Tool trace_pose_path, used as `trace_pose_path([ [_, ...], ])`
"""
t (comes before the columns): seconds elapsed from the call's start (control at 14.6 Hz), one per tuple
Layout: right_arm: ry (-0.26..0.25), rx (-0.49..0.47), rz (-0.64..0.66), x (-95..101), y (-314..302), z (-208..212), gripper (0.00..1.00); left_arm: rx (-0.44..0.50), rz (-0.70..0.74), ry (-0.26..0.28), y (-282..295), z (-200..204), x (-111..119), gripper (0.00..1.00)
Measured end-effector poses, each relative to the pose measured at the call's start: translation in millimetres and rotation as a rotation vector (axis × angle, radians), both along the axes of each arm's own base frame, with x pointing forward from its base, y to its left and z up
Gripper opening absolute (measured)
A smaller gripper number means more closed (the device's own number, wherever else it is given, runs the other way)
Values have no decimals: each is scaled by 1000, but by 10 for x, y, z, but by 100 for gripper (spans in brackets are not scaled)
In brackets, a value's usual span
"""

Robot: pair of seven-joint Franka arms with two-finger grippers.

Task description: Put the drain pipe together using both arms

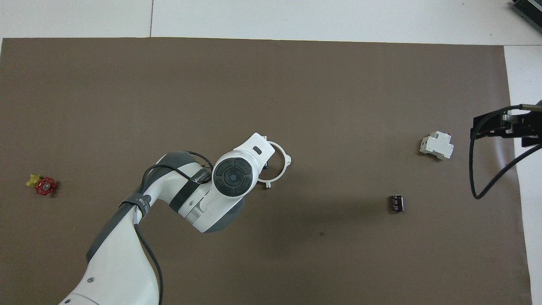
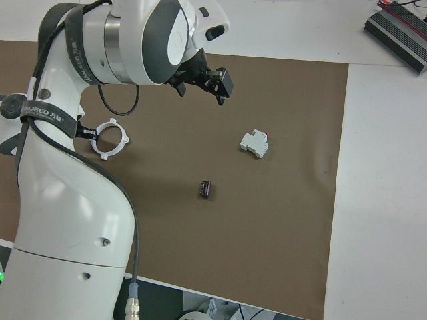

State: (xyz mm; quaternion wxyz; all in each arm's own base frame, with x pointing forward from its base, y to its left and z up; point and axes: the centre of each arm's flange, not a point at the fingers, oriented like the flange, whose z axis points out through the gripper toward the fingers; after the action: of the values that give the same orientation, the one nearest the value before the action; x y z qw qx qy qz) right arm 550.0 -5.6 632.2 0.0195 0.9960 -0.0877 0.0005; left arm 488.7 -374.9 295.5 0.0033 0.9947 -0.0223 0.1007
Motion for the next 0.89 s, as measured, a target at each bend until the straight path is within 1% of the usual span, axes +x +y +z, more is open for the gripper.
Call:
trace_pose_path([
  [0.62, 0, 0, 0, 0, 0, 0, 100, -4, 23, 0, -3, -2, -3, 21],
  [0.68, 0, 0, 0, 0, 0, 0, 100, -5, 28, 0, -2, -2, -3, 25],
  [0.89, 0, 0, 0, 0, 0, 0, 100, -7, 36, 0, 1, -2, 0, 55],
])
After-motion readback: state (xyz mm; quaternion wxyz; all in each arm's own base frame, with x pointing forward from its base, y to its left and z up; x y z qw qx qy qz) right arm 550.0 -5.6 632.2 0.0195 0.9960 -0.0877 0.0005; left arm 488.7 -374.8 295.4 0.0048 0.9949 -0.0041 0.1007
